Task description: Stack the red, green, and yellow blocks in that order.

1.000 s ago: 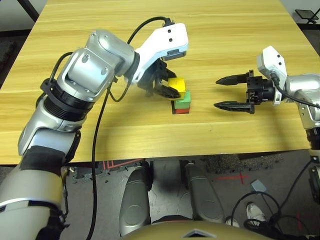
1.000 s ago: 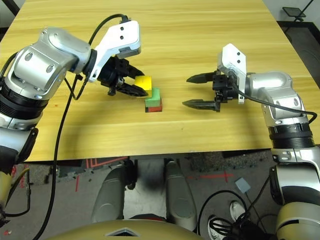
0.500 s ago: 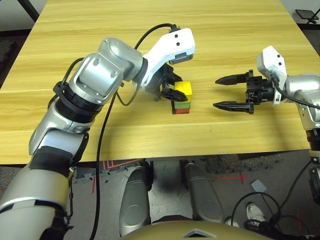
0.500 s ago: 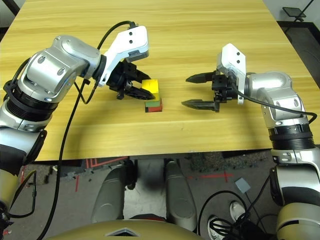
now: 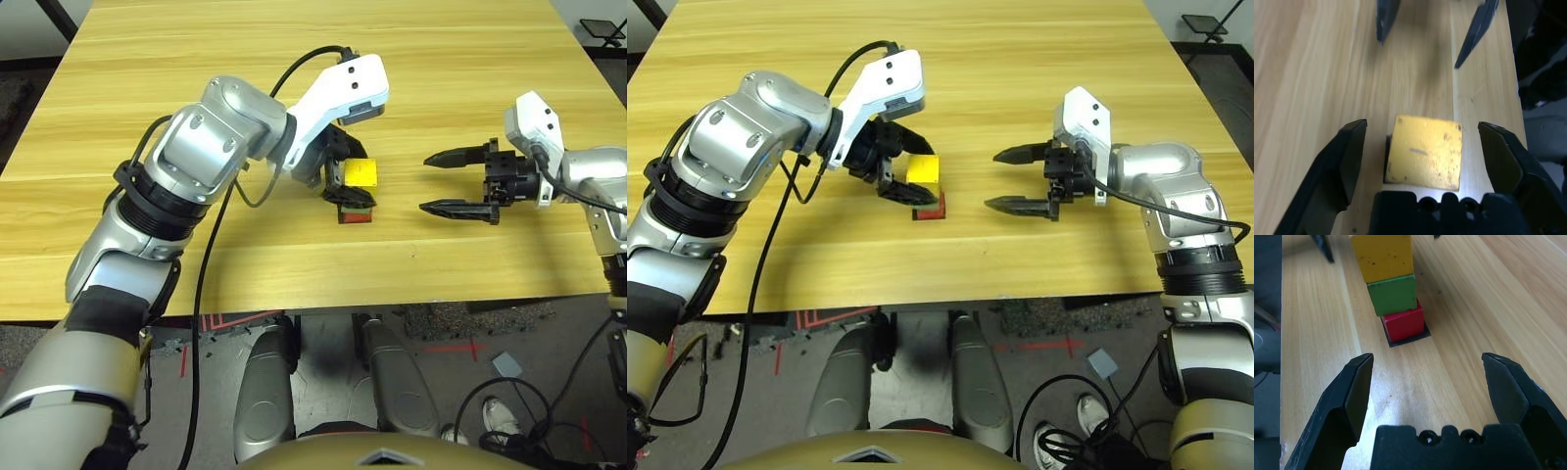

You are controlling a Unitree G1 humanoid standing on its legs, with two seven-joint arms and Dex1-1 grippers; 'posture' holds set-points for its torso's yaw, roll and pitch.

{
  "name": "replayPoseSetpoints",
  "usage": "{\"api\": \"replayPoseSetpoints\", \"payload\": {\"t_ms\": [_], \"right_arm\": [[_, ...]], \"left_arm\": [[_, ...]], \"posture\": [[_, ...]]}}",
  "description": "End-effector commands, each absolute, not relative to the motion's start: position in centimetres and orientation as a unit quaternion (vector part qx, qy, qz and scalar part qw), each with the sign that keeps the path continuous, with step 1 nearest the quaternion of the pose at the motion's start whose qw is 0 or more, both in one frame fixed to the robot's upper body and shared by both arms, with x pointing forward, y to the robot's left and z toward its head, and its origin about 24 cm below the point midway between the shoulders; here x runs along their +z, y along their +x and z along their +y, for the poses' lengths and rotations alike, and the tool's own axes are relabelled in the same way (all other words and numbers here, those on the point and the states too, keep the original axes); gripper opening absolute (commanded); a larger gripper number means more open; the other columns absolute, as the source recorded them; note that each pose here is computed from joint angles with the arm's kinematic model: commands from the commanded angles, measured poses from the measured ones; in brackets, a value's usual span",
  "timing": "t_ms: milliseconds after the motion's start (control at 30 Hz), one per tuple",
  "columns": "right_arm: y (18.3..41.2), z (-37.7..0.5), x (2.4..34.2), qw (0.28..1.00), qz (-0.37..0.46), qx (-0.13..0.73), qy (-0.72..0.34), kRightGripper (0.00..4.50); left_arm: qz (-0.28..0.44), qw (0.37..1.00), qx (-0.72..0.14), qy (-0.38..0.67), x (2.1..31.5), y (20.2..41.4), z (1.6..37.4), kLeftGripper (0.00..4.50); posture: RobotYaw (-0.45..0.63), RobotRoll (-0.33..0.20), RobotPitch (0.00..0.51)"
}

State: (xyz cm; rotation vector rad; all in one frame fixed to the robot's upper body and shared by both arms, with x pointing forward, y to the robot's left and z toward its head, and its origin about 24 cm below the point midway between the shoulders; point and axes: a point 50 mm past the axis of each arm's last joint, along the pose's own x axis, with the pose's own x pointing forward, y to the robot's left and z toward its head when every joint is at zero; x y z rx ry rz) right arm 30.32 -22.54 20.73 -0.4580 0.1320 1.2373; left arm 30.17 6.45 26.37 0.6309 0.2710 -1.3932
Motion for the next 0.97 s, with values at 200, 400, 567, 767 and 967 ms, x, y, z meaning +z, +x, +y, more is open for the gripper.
{"api": "replayPoseSetpoints", "payload": {"t_ms": [200,400,567,767,967], "right_arm": [[30.5,-26.4,21.6,0.827,0.055,0.528,-0.187,4.5],[31.9,-31.9,20.7,0.934,0.012,0.338,-0.114,4.5],[31.7,-35.1,18.8,0.971,0.001,0.228,-0.074,4.5],[31.1,-38.1,17.4,0.994,-0.02,0.094,-0.052,4.5],[30.3,-40.0,16.8,0.999,-0.027,0.006,-0.042,4.5]], "left_arm": [[0.152,0.75,-0.596,0.245,27.2,28.1,12.4,4.49],[0.055,0.904,-0.399,0.146,26.6,30.6,16.5,4.49],[-0.05,0.975,-0.202,0.081,23.3,31.9,19.8,4.49],[-0.102,0.99,-0.061,0.078,18.9,30.9,24.1,4.49],[-0.081,0.99,-0.001,0.113,15.6,29.7,28.0,4.49]], "posture": [[0.03,0.008,0.235],[0.05,-0.014,0.227],[0.04,-0.053,0.246],[0.04,-0.057,0.257],[0.04,-0.071,0.251]]}}
